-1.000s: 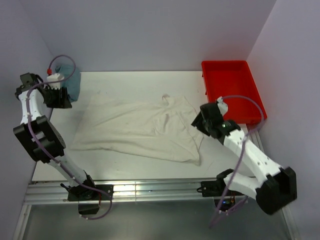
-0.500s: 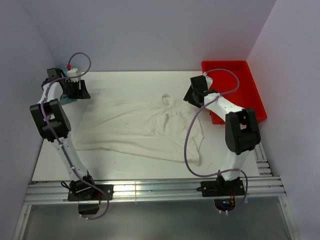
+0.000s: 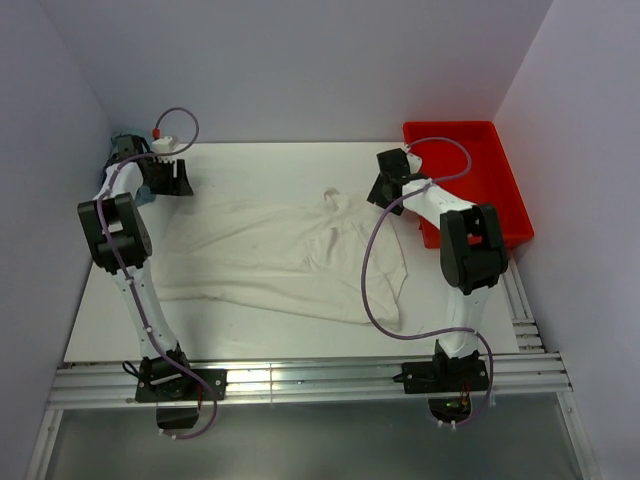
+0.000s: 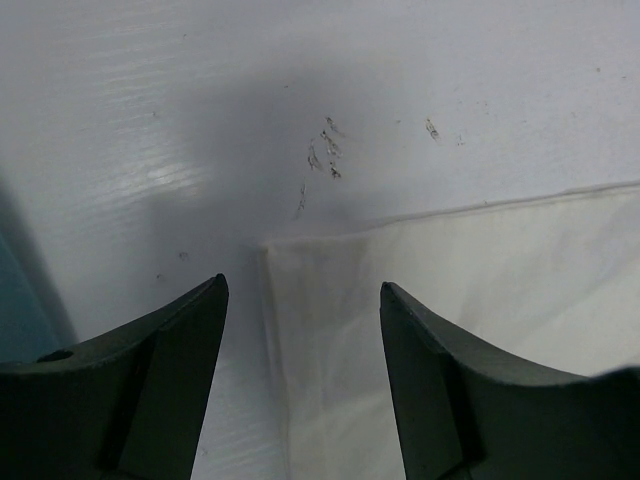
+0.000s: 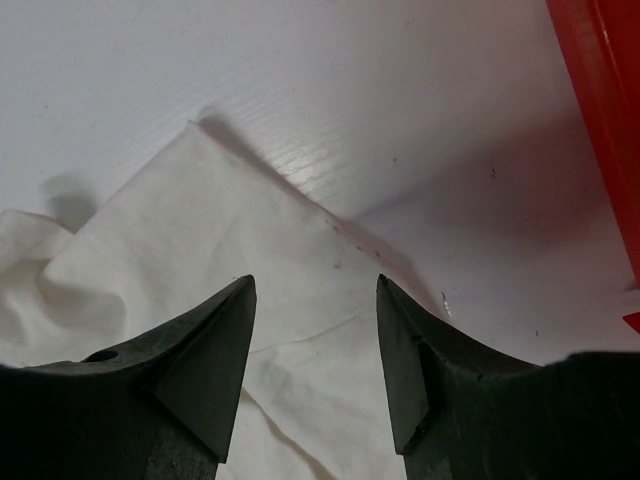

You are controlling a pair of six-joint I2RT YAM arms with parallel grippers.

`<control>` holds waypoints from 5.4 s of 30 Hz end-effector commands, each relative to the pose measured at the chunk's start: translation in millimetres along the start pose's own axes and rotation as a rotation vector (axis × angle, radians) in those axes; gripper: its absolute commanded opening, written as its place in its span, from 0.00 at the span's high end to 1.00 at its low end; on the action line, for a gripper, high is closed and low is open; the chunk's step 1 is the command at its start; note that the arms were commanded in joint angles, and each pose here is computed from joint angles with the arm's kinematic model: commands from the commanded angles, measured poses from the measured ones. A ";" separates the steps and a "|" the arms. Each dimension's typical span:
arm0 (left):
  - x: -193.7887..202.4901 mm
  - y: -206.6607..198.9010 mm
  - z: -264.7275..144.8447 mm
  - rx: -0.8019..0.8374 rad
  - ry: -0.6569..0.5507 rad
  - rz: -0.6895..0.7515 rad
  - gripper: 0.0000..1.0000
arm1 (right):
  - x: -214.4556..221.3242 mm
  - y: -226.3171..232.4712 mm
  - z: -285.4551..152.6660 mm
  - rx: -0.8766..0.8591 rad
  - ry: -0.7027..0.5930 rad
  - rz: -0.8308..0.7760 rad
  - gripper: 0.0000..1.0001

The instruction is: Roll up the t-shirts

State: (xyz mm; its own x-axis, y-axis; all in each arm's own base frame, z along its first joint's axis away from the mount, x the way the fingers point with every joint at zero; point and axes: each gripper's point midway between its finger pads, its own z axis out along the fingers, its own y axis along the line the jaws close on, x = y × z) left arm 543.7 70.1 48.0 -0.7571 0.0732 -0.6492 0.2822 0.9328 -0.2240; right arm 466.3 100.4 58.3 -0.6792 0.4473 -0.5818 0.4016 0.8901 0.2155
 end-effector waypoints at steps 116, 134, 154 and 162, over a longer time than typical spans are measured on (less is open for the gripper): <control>116.0 -28.0 -102.3 0.075 0.276 0.070 0.82 | 106.1 -87.4 -81.6 0.050 0.058 0.037 0.68; 86.8 -32.9 -115.9 0.072 0.195 0.098 0.37 | 17.3 38.4 -91.4 -0.145 0.007 0.031 0.41; 61.7 -29.6 -116.5 0.049 0.128 0.053 0.39 | 77.8 108.3 -46.8 -0.174 0.139 0.007 0.51; 57.9 -32.4 -117.8 0.065 0.121 0.052 0.40 | 80.2 115.0 -39.3 -0.166 0.151 0.014 0.51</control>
State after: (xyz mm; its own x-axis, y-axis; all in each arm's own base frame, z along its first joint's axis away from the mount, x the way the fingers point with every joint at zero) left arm 409.8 85.8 70.7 -0.8514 0.1705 -0.4960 0.3349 0.9045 -0.2640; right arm 421.8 233.9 52.7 -0.7891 0.4342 -0.4345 0.3123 0.8927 0.3248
